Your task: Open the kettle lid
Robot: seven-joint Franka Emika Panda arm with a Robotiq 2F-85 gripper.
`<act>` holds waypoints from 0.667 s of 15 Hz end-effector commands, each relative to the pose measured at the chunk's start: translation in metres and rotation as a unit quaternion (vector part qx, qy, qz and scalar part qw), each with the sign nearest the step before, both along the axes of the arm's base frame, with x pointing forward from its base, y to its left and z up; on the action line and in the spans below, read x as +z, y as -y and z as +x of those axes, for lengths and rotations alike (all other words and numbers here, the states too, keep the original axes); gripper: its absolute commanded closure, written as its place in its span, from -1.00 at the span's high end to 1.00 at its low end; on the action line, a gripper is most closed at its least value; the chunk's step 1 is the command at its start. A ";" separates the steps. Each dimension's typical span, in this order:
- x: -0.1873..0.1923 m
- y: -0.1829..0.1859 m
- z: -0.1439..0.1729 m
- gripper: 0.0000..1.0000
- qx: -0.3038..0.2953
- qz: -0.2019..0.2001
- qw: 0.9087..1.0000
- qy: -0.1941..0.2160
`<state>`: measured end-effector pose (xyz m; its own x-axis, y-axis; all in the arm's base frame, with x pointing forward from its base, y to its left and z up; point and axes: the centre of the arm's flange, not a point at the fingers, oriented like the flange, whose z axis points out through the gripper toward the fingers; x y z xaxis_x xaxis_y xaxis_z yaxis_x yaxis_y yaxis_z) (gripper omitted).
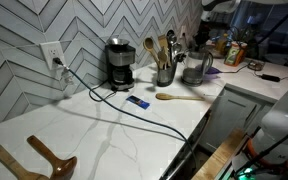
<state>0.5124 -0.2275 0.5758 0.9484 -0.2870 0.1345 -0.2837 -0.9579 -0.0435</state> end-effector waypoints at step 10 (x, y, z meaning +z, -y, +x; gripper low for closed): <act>0.045 0.039 -0.063 -1.00 -0.049 0.001 0.998 0.032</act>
